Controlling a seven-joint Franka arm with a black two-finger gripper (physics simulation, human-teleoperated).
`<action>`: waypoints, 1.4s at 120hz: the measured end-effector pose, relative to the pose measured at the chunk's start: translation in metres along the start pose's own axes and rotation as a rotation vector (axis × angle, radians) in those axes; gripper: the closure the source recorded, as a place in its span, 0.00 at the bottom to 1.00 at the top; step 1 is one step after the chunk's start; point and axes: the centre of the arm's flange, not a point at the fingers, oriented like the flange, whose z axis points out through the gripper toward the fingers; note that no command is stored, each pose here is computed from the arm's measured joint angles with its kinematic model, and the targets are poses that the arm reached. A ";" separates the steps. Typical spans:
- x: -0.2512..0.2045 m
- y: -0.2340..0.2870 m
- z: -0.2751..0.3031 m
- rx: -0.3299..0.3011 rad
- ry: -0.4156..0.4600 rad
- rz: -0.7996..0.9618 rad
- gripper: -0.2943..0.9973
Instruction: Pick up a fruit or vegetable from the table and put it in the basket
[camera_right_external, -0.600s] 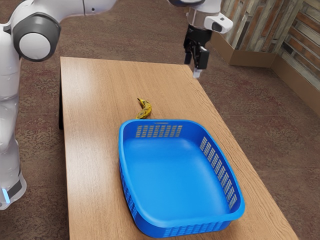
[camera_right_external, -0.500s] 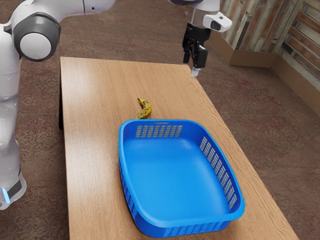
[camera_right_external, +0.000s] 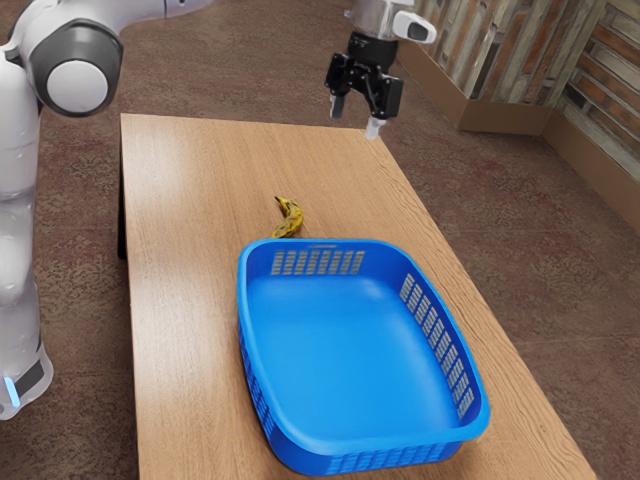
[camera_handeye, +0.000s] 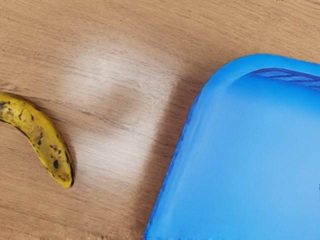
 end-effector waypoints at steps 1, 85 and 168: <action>0.000 0.000 0.000 0.000 -0.002 -0.011 0.23; 0.032 -0.006 0.064 0.000 -0.022 -0.698 0.23; -0.007 -0.048 0.114 0.219 0.191 -0.839 0.23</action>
